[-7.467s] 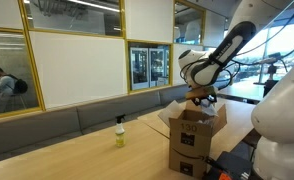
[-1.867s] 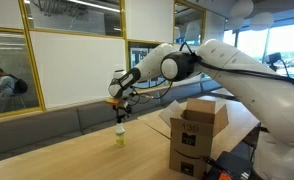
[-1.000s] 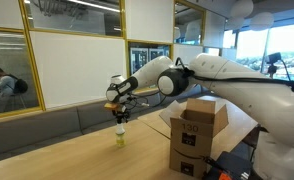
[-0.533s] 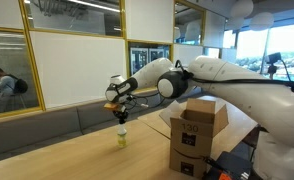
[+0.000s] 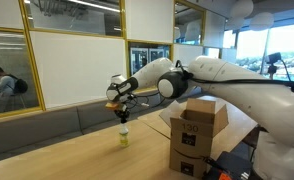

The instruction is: Place the clear plastics and spray bottles inside the brown box

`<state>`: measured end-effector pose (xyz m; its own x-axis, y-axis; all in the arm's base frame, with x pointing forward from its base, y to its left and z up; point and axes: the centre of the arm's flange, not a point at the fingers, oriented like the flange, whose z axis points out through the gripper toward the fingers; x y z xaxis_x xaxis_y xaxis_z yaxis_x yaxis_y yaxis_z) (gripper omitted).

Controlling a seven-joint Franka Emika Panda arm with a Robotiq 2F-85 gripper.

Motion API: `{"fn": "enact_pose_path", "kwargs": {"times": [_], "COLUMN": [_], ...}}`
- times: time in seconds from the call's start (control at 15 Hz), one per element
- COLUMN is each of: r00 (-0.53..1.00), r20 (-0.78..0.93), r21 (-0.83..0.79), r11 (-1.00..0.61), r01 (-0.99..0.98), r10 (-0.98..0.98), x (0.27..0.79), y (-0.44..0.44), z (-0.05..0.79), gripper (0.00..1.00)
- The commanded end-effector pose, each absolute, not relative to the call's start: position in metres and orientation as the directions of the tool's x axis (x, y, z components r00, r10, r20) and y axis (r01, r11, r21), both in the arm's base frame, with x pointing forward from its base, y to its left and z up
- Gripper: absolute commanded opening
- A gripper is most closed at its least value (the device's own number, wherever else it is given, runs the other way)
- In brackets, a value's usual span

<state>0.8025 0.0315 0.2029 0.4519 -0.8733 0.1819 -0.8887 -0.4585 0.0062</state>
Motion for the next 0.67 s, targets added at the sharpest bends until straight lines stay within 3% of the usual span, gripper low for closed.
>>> {"fn": "enact_pose_path", "kwargs": {"times": [0.0, 0.6], "r00": [0.432, 0.4], "r20": [0.216, 0.343], "r21": [0.0, 0.037], "r11": [-0.442, -0.413], "r01": [-0.897, -0.91], "r10": [-0.876, -0.85], "x": [0.798, 0.748], "y": [0.015, -0.033], "z": [0.253, 0.377], "gripper": [0.18, 0.19]}}
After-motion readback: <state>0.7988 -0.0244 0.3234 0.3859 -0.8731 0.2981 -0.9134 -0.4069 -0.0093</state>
